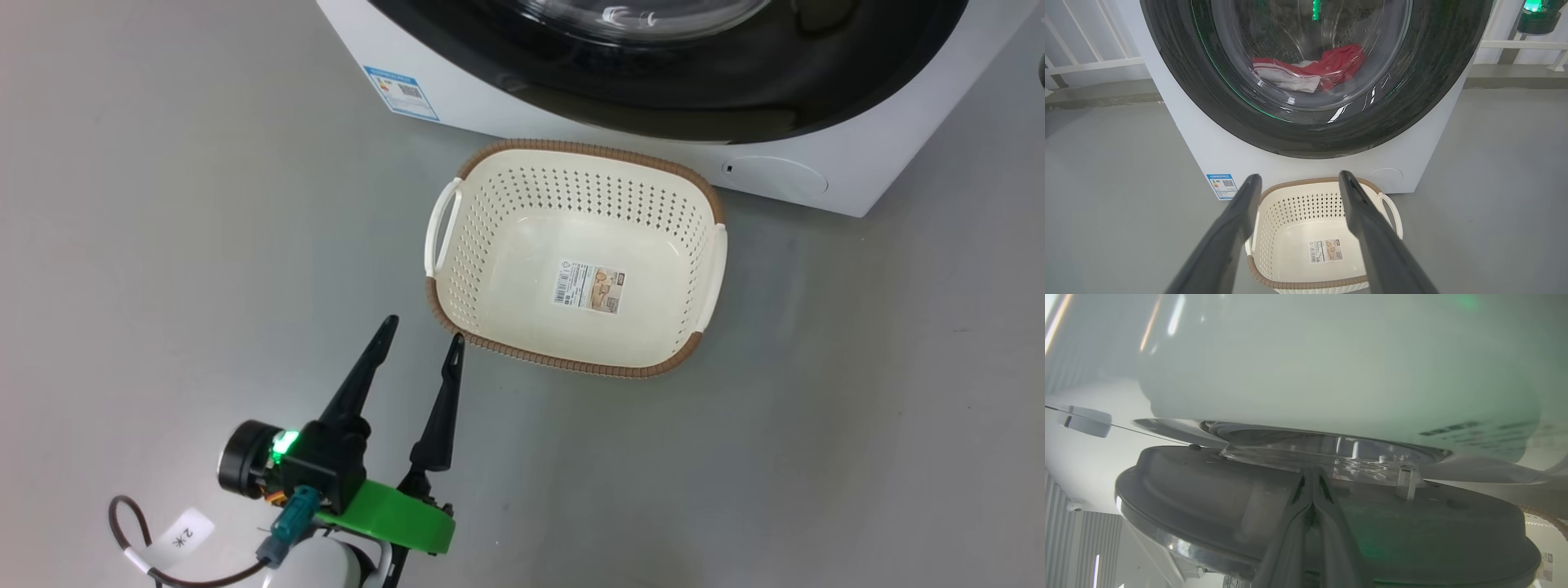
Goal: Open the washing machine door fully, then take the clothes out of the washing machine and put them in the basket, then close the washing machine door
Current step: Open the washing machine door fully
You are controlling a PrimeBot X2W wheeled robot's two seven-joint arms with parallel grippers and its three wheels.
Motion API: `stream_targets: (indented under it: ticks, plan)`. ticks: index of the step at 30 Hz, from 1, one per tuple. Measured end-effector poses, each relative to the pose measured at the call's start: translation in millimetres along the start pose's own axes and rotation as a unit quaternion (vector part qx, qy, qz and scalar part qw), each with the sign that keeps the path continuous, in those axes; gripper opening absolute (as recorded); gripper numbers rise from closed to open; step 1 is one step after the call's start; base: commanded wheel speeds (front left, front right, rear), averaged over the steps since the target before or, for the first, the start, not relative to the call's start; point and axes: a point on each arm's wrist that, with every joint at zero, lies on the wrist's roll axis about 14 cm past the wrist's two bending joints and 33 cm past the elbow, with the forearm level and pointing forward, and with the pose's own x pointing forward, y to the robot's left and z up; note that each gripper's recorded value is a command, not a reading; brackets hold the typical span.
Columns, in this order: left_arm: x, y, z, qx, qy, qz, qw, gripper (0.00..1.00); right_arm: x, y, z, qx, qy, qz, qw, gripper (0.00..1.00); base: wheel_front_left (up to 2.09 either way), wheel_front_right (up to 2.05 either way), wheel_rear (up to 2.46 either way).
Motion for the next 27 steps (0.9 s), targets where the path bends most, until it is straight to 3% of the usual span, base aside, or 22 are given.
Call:
stream_targets:
  ticks: [10,27]
  plan:
    - [0.4,-3.6,10.4,-0.002,-0.016,-0.003,1.000,1.00,-11.5,6.1,-28.9,-0.031,0.055,-0.010,0.998,0.00,0.00,0.00,0.00]
    - [-16.2,-5.3,24.4,-0.005,-0.038,-0.003,0.999,1.00,-42.5,13.2,-117.6,-0.052,0.157,0.003,0.986,0.00,0.00,0.00,0.00]
